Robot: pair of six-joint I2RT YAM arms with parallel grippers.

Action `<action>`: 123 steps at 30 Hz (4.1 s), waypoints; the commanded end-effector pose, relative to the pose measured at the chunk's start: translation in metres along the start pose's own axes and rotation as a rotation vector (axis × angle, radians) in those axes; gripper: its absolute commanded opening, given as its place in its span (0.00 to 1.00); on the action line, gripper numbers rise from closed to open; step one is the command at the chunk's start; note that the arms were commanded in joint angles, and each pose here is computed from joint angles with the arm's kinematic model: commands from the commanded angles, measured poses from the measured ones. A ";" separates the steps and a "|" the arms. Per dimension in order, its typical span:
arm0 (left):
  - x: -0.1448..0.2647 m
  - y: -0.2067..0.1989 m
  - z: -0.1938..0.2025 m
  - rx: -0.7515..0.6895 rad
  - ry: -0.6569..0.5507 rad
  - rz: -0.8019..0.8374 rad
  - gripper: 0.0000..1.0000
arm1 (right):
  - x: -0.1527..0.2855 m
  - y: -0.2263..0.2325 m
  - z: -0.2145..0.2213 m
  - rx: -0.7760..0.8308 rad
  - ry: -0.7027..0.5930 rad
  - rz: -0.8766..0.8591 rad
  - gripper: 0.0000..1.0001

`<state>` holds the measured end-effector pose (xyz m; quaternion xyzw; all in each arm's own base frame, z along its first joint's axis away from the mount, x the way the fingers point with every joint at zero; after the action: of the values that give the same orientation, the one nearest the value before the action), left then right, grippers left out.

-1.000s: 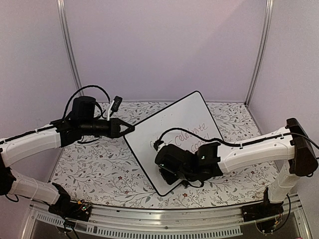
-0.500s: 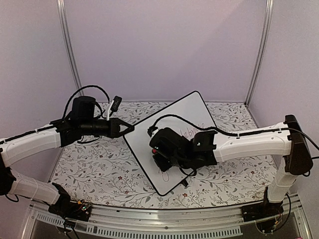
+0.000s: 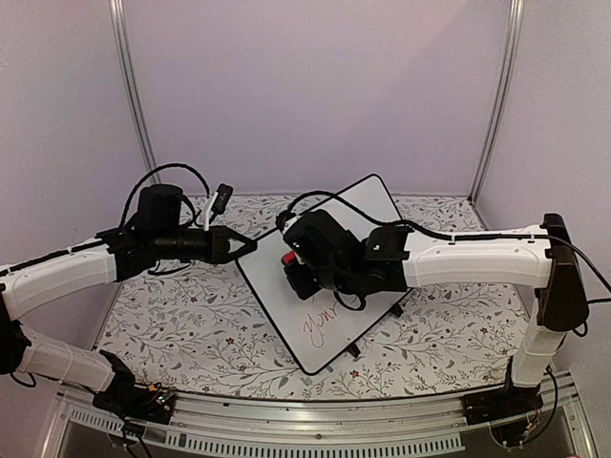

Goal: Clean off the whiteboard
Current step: Erase the whiteboard on the whiteboard stand.

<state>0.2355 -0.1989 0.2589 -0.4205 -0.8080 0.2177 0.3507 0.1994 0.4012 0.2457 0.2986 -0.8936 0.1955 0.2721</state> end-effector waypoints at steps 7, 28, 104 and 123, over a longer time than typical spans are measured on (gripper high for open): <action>-0.003 -0.004 0.006 -0.077 0.024 0.047 0.00 | -0.015 -0.007 0.024 -0.011 0.053 -0.015 0.19; -0.004 -0.002 0.007 -0.073 0.029 0.044 0.00 | 0.001 -0.014 0.087 -0.063 0.173 -0.033 0.18; -0.005 -0.003 0.007 -0.076 0.035 0.053 0.00 | -0.013 -0.021 0.029 0.025 0.078 0.015 0.20; -0.006 -0.002 0.007 -0.073 0.037 0.048 0.00 | -0.004 -0.039 0.086 -0.032 0.181 0.039 0.20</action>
<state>0.2377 -0.1987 0.2576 -0.4206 -0.8078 0.2191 0.3499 0.1943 0.3494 0.2064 0.2873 -0.8841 0.1936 0.3135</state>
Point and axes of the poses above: each gripper's point midway between its finger pads, its own x axis back along the fingers, its own y axis along the line the jaws close on, z = x × y, the point moved 9 cm from there along x, back along the fingers, and after that the axes turned 7 degrees about x, right-handed, at the moved point
